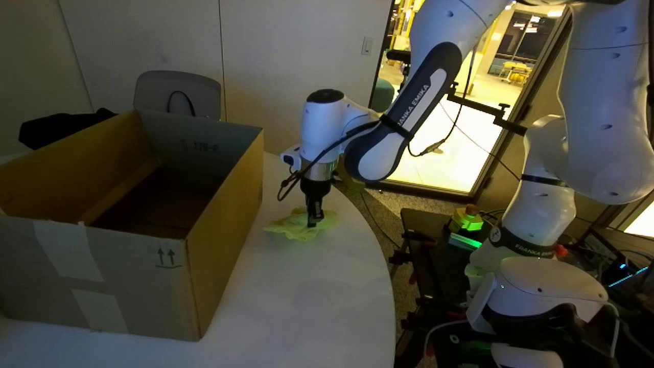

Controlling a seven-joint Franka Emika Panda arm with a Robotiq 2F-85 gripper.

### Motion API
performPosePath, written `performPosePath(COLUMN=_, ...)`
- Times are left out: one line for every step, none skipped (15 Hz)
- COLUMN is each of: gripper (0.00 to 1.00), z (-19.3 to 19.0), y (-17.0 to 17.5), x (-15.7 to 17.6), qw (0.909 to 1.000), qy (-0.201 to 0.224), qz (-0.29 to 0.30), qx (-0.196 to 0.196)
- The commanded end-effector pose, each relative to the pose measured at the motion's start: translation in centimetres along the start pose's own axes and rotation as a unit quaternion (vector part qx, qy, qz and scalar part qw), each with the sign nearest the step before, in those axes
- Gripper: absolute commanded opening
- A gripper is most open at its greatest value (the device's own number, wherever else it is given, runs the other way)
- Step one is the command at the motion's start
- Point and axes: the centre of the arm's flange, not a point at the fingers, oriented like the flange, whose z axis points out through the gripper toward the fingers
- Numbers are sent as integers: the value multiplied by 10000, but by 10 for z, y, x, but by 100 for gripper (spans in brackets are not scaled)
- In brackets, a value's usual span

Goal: Put the marker on the towel then put the towel in the box

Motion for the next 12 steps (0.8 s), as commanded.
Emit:
performPosePath(gripper=9, z=-63, y=16, x=-15, qw=9986, qy=179, qz=488, qx=-72)
performPosePath(gripper=9, z=-81, y=19, x=-19, qw=9979, qy=238, qz=588, qx=-86)
performPosePath(gripper=9, z=-102, y=21, x=-22, qw=9969, qy=328, qz=697, qx=-148)
performPosePath(gripper=9, z=-120, y=25, x=-21, qw=9957, qy=395, qz=808, qx=-218)
performPosePath(gripper=9, z=-143, y=28, x=-19, qw=9937, qy=524, qz=943, qx=-293)
performPosePath(gripper=9, z=-163, y=31, x=-15, qw=9917, qy=617, qz=1075, qx=-328)
performPosePath(gripper=9, z=-187, y=36, x=-11, qw=9881, qy=780, qz=1263, qx=-405)
performPosePath(gripper=9, z=-208, y=39, x=-8, qw=9862, qy=899, qz=1328, qx=-412)
performPosePath(gripper=9, z=-228, y=41, x=-2, qw=9820, qy=1051, qz=1493, qx=-481)
performPosePath(gripper=9, z=-248, y=41, x=3, qw=9779, qy=1217, qz=1617, qx=-523)
performPosePath(gripper=9, z=-266, y=42, x=9, qw=9743, qy=1370, qz=1699, qx=-550)
performPosePath(gripper=9, z=-282, y=41, x=19, qw=9685, qy=1572, qz=1837, qx=-600)
